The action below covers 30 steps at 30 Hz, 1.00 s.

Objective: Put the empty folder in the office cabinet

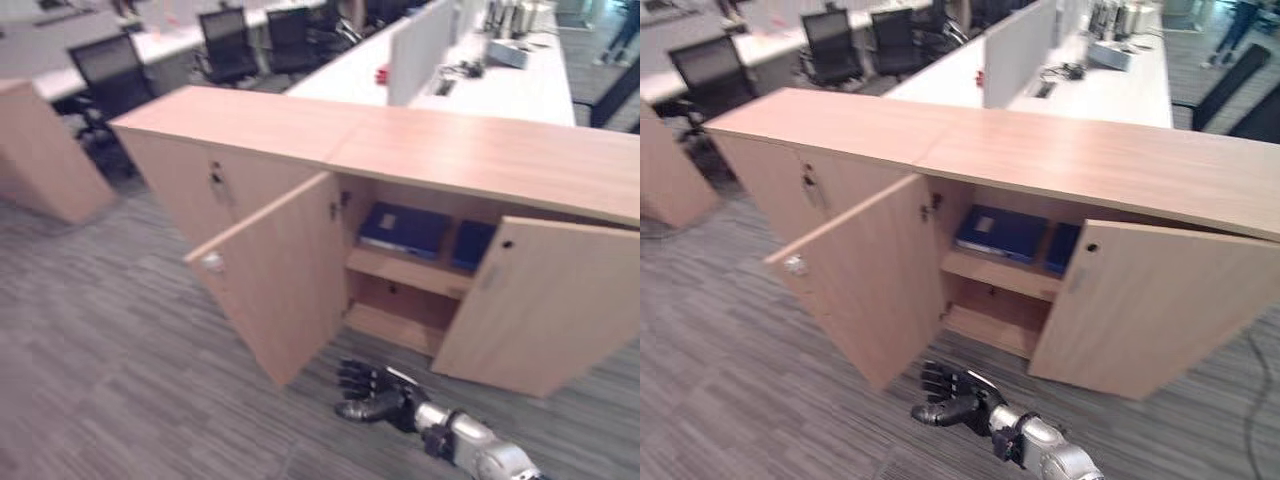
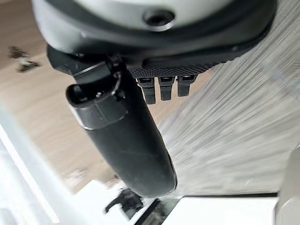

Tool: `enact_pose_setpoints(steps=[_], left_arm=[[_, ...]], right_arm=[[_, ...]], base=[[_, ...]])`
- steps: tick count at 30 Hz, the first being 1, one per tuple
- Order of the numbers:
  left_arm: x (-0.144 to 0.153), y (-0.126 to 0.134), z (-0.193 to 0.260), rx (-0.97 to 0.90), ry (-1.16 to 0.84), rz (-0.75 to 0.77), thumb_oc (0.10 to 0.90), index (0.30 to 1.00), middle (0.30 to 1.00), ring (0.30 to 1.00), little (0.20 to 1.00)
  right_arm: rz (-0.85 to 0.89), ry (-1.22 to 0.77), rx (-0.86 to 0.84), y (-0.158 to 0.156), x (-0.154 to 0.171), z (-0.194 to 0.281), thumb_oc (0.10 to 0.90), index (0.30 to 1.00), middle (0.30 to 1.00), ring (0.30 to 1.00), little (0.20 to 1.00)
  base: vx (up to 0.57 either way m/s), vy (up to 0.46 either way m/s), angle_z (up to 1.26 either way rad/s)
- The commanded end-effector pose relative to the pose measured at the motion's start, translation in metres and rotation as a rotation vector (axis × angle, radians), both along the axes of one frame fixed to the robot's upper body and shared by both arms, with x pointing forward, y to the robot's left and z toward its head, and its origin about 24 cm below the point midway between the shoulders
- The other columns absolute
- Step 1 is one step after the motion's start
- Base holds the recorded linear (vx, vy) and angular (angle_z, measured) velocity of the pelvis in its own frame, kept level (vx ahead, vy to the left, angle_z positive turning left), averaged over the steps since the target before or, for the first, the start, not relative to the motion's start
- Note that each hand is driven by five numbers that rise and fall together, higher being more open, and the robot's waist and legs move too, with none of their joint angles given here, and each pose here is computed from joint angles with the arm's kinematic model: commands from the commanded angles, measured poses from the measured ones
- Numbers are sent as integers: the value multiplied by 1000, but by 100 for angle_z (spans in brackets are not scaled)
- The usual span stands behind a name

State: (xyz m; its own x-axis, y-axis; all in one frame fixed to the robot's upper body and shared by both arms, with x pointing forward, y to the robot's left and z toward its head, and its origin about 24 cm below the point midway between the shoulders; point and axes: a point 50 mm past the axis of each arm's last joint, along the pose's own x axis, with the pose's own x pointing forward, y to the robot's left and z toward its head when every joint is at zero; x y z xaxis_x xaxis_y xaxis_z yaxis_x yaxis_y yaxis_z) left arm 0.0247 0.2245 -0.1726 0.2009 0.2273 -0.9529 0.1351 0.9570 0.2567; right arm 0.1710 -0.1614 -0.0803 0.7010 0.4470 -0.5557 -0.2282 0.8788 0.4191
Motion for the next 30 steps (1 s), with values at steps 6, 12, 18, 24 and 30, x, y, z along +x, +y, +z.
enact_pose_setpoints(steps=[6, 12, 18, 24, 30], left_arm=[[46, 38, 15, -42, -268, 578, 800, 900, 900, 900, 900], [70, 101, 47, 126, -421, 598, 800, 900, 900, 900, 900], [120, 165, 116, 314, -696, 476, 800, 900, 900, 900, 900], [158, 214, 183, 585, -724, 320, 800, 900, 900, 900, 900], [176, 222, 204, 622, -719, 283, 800, 900, 900, 900, 900]], right_arm=[[-446, 360, -404, -50, -46, -66, 800, 900, 900, 900, 900], [-506, 643, -464, -58, -105, -89, 800, 900, 900, 900, 900], [-498, 731, -530, -72, -130, -90, 800, 900, 900, 900, 900], [-739, 788, -432, -92, -140, -87, 800, 900, 900, 900, 900], [-765, 783, -437, -101, -139, -84, 800, 900, 900, 900, 900]], base=[[83, 185, 35], [56, 92, -1], [24, 20, -17], [14, 21, -19], [-4, 27, -16]])
